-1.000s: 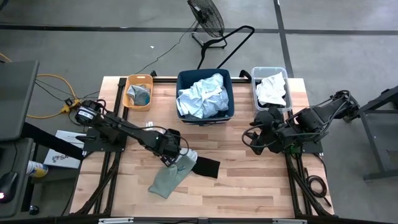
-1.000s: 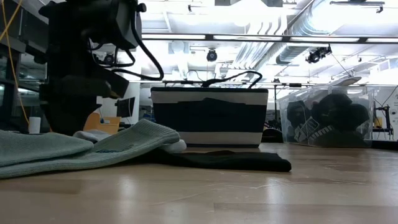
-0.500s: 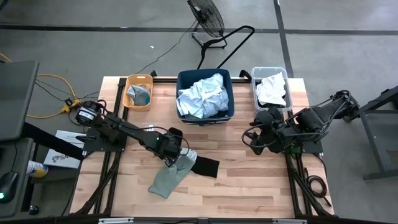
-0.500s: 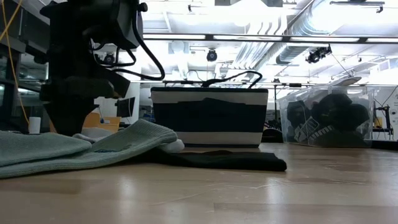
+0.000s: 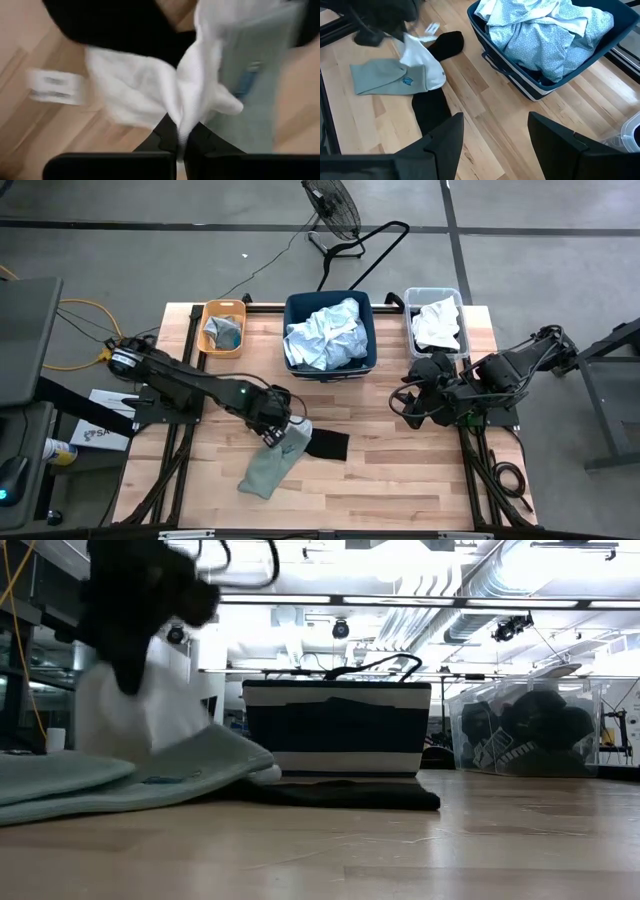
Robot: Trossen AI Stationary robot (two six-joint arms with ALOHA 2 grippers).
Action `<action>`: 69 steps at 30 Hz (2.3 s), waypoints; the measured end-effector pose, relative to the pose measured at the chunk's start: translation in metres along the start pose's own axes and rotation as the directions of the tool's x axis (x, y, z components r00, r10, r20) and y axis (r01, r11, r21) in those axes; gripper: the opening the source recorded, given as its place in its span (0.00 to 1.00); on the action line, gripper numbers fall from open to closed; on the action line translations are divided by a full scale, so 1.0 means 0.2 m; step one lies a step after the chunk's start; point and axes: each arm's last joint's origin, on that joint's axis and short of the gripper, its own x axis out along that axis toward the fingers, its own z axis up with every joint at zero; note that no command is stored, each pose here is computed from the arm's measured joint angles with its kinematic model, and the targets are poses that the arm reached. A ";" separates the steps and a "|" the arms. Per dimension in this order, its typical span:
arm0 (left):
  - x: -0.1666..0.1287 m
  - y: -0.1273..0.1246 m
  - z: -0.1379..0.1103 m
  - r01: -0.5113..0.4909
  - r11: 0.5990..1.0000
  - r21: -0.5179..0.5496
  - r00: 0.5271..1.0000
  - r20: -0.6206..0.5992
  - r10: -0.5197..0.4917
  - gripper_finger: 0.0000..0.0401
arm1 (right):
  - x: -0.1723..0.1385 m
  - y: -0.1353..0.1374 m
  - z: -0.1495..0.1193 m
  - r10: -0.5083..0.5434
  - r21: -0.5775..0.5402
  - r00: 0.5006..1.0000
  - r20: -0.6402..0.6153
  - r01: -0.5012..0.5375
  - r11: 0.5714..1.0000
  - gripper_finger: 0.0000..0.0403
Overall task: Pick & Place Cloths
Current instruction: Put the white sock into the yellow bin
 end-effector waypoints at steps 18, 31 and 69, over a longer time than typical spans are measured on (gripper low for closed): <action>-0.63 0.04 0.04 -0.100 0.995 0.011 0.965 0.244 0.094 0.00 | 0.00 0.00 0.00 -0.007 -0.015 1.000 0.002 0.007 1.000 0.53; -0.79 0.24 0.17 -0.241 0.958 -0.158 0.883 0.374 0.284 0.00 | 0.00 0.00 0.00 -0.020 -0.012 1.000 0.020 0.020 1.000 0.53; -0.50 1.23 0.51 -0.683 0.657 -0.318 0.727 -0.213 0.653 0.00 | 0.00 -0.01 0.01 -0.057 0.044 0.997 0.058 0.054 0.998 0.53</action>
